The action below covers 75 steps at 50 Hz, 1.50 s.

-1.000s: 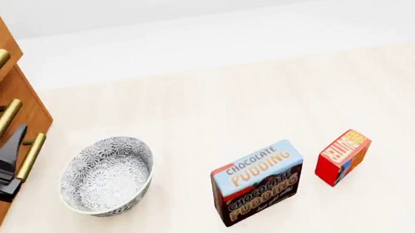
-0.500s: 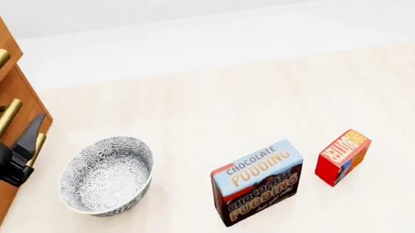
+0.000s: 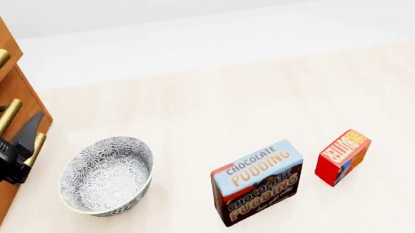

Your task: Put the butter at the back in the top drawer of the cabinet and close it.

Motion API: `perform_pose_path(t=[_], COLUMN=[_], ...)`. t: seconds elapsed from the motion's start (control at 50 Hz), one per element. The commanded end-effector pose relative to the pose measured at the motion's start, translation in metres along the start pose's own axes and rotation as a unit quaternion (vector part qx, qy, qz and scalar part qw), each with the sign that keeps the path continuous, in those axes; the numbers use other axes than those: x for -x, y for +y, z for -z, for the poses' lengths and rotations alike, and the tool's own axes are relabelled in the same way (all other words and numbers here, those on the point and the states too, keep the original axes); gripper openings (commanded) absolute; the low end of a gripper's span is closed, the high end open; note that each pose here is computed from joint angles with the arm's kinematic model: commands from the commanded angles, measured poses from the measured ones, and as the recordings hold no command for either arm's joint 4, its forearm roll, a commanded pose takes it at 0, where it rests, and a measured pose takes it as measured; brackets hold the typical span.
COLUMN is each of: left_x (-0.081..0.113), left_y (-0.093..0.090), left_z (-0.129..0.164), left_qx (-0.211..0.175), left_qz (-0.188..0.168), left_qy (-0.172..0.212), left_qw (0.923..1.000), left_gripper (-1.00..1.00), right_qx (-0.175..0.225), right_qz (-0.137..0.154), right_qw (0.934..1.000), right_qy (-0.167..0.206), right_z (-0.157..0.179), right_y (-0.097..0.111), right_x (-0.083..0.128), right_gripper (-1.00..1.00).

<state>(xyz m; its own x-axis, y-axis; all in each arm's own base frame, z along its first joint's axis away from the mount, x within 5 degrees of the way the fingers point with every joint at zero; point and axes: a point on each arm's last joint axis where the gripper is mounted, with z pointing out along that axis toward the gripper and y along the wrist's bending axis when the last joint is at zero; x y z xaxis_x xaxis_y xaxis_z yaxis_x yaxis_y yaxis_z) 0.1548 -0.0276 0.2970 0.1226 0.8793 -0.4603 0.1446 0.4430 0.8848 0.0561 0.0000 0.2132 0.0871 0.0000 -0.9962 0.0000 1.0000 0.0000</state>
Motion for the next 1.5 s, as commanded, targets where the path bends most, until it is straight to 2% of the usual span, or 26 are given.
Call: perform_pose_path(t=[0.02, 0.56, 1.16, 1.5], left_x=[-0.005, -0.024, -0.035, -0.045], left_y=[0.000, 0.003, 0.016, 0.011], left_z=[-0.004, -0.009, -0.030, -0.046], left_qx=[0.002, 0.021, 0.038, 0.034], left_qz=[-0.029, -0.064, -0.086, -0.096], left_qy=[0.012, 0.066, 0.093, 0.103], left_qw=[0.9995, 0.9955, 0.9912, 0.9895], left_gripper=[1.00, 1.00, 1.00, 1.00], right_qx=[0.000, 0.000, 0.000, 0.000], right_qz=[0.000, 0.000, 0.000, 0.000], right_qw=[1.0000, 1.0000, 1.0000, 1.0000], right_qy=[0.000, 0.000, 0.000, 0.000], right_z=[0.000, 0.000, 0.000, 0.000], right_y=[0.000, 0.000, 0.000, 0.000], right_x=[0.000, 0.000, 0.000, 0.000], right_gripper=[1.00, 1.00, 1.00, 1.00])
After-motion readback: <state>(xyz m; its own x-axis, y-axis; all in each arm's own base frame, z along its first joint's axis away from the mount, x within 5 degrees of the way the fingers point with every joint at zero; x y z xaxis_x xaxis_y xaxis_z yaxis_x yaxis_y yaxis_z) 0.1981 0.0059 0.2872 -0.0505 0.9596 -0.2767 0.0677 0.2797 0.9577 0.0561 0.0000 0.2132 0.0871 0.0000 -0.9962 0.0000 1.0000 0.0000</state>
